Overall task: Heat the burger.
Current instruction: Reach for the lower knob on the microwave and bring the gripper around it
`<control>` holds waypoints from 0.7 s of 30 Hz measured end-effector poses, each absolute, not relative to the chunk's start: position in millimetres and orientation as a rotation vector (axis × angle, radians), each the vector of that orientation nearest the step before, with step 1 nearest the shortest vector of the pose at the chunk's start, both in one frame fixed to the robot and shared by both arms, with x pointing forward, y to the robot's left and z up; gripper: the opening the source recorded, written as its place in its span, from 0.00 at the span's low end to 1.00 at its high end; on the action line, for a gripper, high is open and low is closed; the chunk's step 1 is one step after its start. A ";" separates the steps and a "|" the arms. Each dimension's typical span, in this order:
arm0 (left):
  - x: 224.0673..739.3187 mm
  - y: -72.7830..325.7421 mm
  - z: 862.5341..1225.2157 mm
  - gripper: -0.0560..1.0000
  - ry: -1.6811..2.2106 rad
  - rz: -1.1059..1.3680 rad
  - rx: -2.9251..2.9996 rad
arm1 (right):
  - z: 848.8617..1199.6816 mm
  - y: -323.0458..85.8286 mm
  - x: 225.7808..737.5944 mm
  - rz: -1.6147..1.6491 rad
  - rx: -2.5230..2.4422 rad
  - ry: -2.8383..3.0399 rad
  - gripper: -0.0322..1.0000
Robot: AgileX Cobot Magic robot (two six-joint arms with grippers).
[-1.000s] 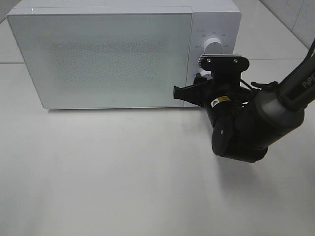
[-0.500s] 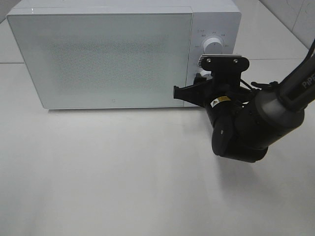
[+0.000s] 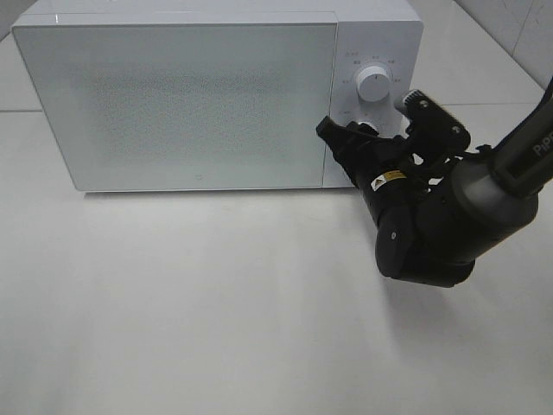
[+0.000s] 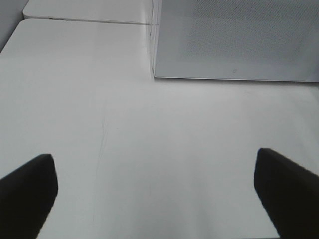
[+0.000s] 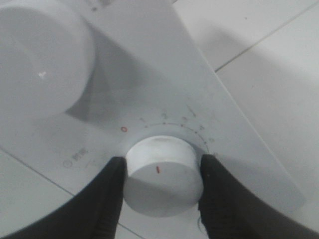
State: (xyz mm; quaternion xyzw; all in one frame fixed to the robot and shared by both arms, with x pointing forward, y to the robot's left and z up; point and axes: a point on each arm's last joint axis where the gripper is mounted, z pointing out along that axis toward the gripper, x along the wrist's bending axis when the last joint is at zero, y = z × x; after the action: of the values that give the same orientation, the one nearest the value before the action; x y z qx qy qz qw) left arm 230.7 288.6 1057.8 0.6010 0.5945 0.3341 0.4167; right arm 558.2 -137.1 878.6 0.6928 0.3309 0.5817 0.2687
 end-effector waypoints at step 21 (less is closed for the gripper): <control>230.7 288.6 1057.8 0.99 1.492 0.839 1.509 | 879.1 -138.1 558.2 2.147 2.533 -0.378 0.47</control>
State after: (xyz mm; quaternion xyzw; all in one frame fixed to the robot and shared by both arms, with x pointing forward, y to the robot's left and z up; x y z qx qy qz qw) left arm 230.7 288.6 1057.8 0.6010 0.5945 0.3341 0.4167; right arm 558.2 -138.1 879.1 0.7541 -0.1124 0.6393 -0.0999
